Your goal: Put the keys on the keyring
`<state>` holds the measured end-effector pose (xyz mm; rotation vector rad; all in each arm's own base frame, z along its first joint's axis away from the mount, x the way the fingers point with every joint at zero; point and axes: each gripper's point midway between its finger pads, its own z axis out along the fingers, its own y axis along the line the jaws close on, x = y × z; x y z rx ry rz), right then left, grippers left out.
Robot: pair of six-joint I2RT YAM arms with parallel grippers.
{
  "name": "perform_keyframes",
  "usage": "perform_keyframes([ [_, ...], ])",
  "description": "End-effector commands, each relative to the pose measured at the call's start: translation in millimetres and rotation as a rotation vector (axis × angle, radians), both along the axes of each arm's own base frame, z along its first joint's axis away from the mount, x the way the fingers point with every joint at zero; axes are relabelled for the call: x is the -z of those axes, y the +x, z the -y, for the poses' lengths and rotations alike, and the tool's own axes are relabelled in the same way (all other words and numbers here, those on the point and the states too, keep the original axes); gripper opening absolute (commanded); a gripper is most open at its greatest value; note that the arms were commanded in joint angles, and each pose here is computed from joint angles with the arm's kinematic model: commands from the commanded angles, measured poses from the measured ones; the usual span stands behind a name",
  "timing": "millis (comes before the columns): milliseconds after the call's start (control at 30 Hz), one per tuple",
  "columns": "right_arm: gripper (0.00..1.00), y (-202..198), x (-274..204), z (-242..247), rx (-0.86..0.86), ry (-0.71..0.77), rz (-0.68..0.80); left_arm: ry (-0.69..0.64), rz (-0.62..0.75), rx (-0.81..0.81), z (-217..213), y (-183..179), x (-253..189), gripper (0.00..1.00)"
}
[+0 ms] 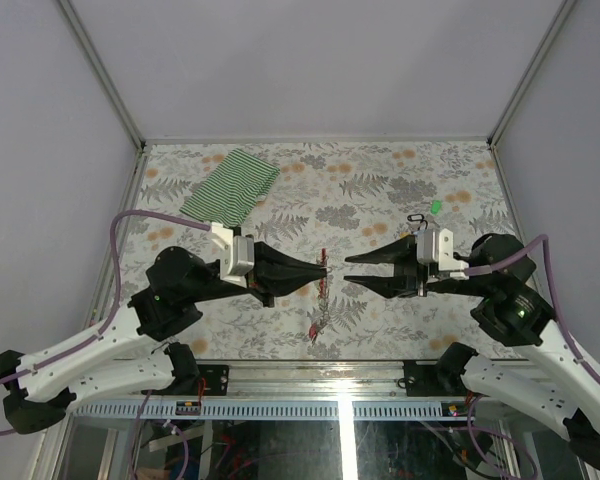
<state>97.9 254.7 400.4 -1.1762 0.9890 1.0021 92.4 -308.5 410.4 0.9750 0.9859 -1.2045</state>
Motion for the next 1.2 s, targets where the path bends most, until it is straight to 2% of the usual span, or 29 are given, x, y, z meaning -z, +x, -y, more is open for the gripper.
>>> perform_keyframes([
  [0,0.38,-15,-36,-6,-0.101,0.130,0.054,-0.138,0.094,0.035,-9,-12,-49,0.00],
  [133,0.36,-23,-44,-8,-0.150,0.160,0.057,-0.136,0.103,0.049,-8,-14,-52,0.00],
  [900,0.27,-22,-30,-17,-0.194,0.094,0.024,-0.113,0.100,0.067,-1,-13,-50,0.00],
  [967,0.21,-22,-29,-18,-0.197,0.090,0.020,-0.113,0.099,0.069,-1,-14,-50,0.00],
  [1100,0.03,-22,-30,-19,-0.201,0.072,0.004,-0.110,0.098,0.074,-1,-14,-49,0.00],
  [1167,0.00,-21,-30,-18,-0.197,0.043,-0.017,-0.110,0.099,0.076,-1,-15,-49,0.00],
])
